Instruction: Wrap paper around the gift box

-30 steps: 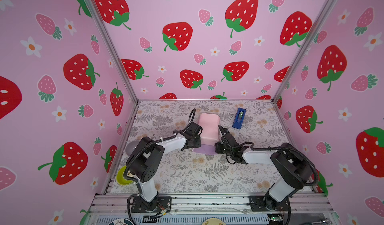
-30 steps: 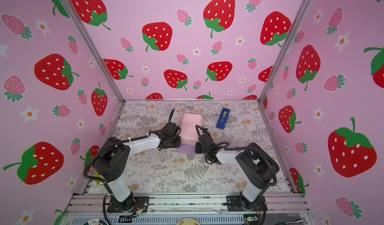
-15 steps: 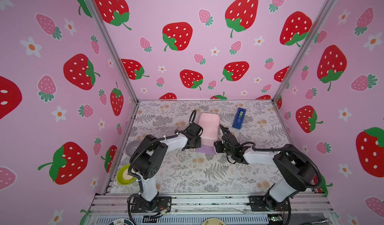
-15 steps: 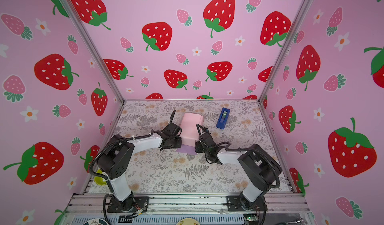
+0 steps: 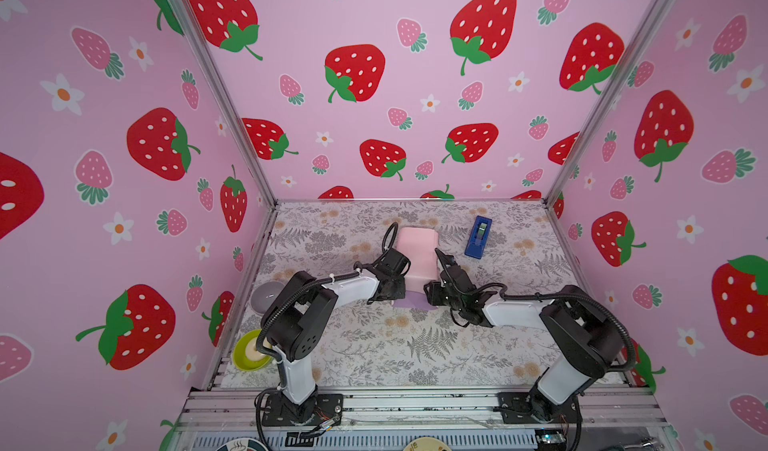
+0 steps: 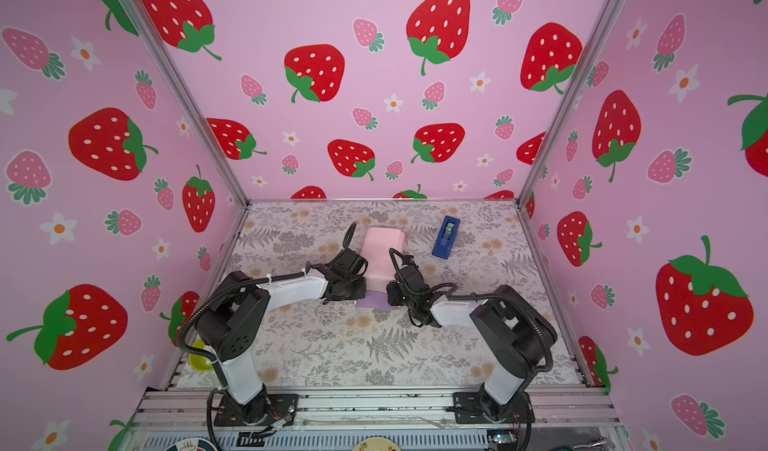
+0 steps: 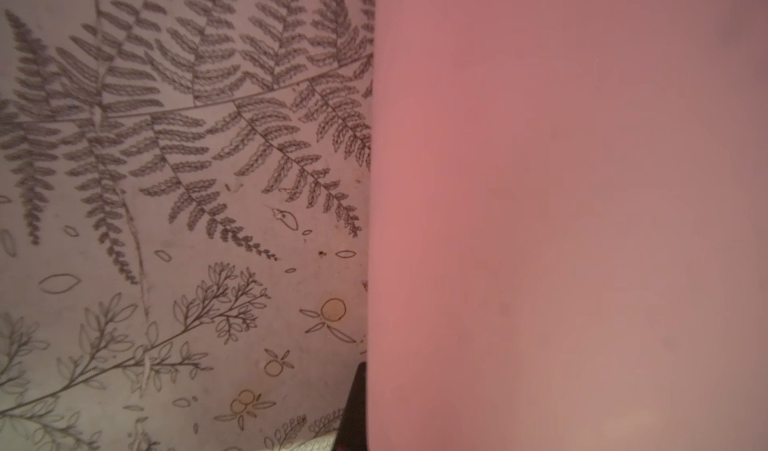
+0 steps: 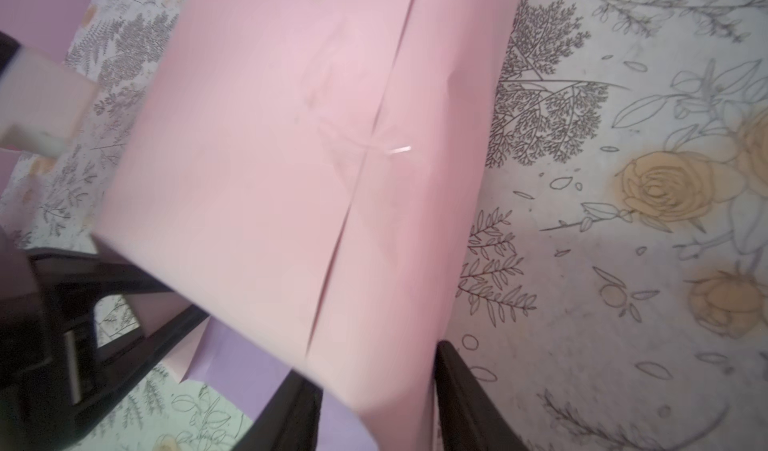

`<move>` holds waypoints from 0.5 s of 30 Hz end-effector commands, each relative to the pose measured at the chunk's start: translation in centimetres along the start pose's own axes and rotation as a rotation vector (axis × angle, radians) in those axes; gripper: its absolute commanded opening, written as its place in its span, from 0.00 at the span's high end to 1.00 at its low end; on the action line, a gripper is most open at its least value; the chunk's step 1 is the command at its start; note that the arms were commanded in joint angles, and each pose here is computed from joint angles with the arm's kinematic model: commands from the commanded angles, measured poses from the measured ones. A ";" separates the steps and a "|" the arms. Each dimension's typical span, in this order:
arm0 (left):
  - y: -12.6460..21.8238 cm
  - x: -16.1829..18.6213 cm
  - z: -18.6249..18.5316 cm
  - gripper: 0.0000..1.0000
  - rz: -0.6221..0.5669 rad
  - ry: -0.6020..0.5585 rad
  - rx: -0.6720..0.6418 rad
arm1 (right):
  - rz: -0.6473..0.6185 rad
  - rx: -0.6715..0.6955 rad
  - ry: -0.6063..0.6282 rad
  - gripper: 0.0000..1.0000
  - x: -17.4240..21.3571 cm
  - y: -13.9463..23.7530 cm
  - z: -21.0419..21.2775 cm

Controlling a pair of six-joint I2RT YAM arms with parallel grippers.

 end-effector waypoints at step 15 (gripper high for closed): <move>2.3 -0.7 0.1 0.75 -0.017 -0.016 -0.091 | -0.005 0.089 0.052 0.87 -0.9 -0.9 0.0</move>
Point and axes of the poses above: each gripper's point midway between its finger pads, its own y axis back along the fingers, its own z axis along the line the jaws close on, x = y × z, the point moved 4 cm from there along y, back along the fingers, and after that the axes turned 10 degrees about -y, right-handed, at the moved point
